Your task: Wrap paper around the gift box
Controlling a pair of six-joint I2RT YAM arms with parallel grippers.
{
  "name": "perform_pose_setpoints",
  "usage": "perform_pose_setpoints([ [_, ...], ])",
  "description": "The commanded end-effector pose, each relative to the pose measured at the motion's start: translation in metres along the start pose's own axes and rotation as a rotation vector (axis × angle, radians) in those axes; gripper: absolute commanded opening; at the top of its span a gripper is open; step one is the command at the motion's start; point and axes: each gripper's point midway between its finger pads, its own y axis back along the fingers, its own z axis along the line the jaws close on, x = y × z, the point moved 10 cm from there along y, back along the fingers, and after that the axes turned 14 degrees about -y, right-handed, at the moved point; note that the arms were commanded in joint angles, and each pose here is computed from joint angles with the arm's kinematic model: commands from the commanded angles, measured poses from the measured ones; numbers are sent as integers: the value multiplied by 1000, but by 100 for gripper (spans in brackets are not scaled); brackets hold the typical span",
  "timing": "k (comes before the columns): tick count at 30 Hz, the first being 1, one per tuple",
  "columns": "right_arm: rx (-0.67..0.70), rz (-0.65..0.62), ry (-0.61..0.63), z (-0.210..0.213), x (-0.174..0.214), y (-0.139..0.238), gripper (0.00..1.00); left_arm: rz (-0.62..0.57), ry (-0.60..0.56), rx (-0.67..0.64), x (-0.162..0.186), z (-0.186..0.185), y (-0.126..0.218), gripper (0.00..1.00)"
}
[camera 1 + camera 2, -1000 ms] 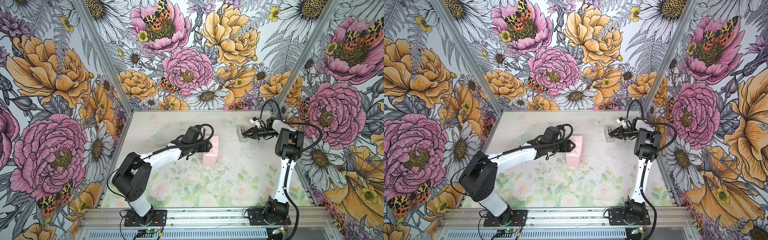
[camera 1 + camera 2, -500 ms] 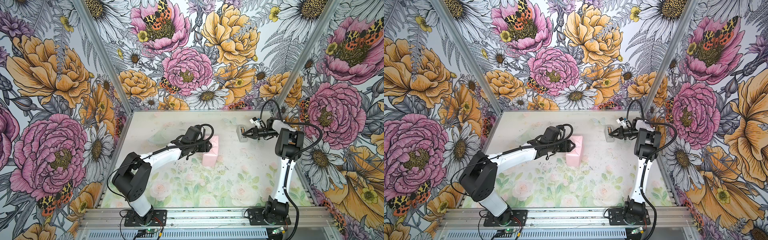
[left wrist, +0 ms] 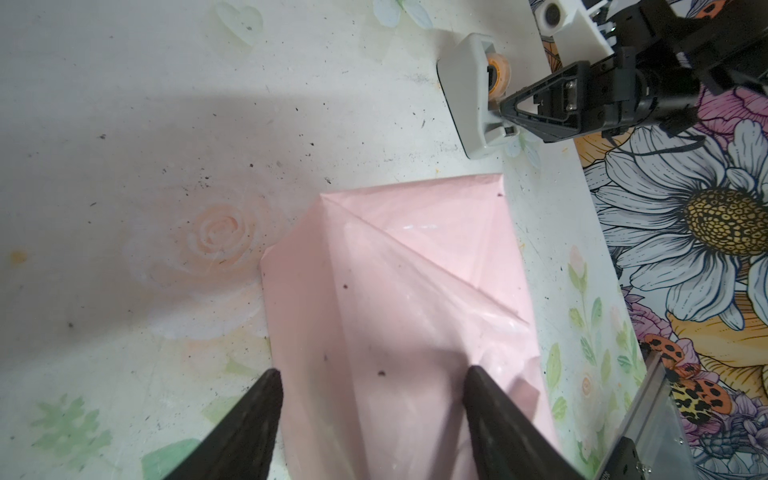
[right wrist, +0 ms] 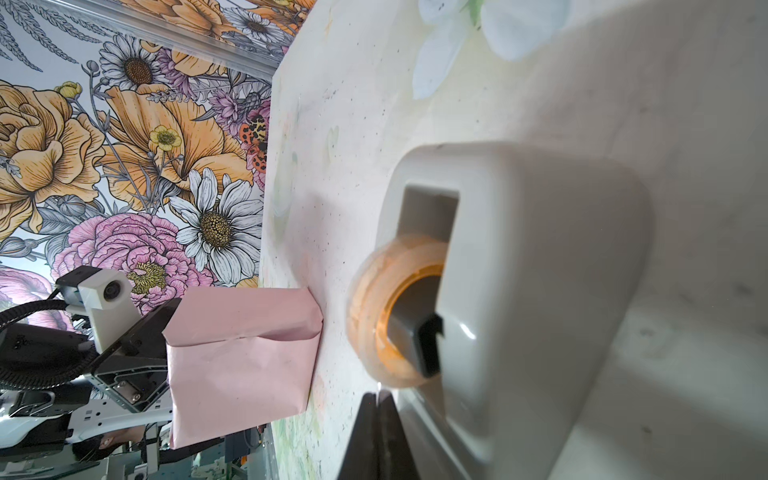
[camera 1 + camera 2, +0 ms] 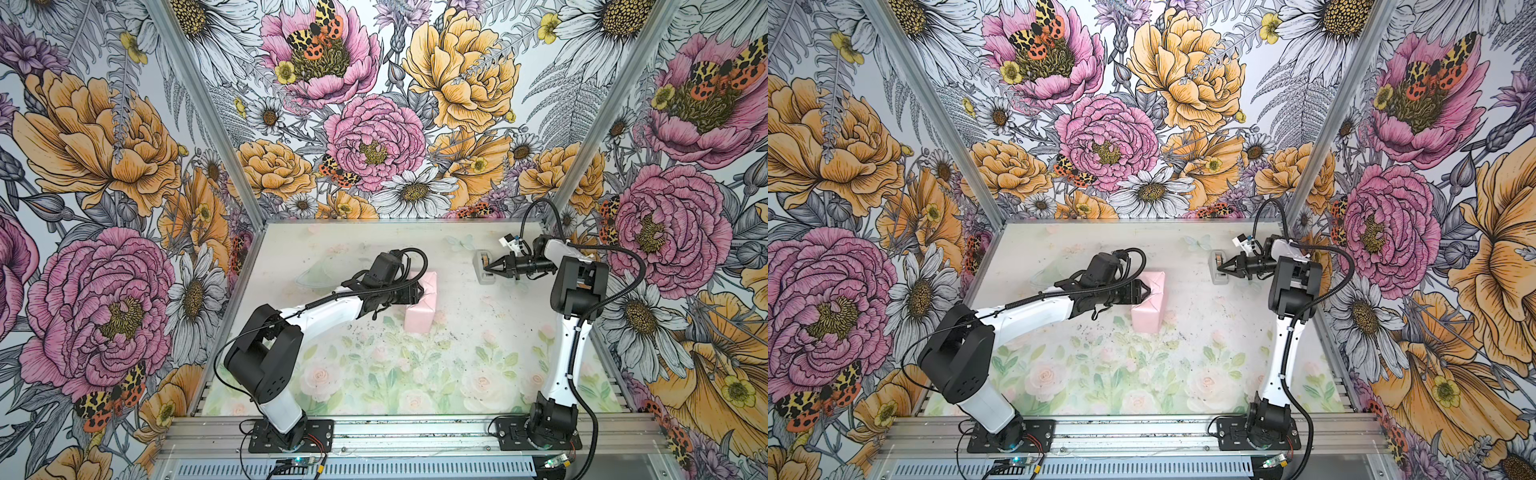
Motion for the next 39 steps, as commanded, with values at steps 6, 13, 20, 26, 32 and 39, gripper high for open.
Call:
perform_pose_setpoints([
  [6,-33,13,7,35,12,5,0,172,-17,-153,40,20,-8,70],
  [13,-38,4,-11,44,15,10,0,164,-22,-155,39,19,-5,70],
  [20,-41,-7,-24,51,19,16,0,163,-26,-155,39,18,-5,70],
  [26,-20,-7,-53,51,25,19,0,162,-30,-154,40,17,-5,70],
  [32,56,1,-104,46,37,19,0,167,-31,-153,41,17,-6,70],
  [39,142,-52,-171,37,50,21,0,167,-37,-150,40,16,-7,70],
])
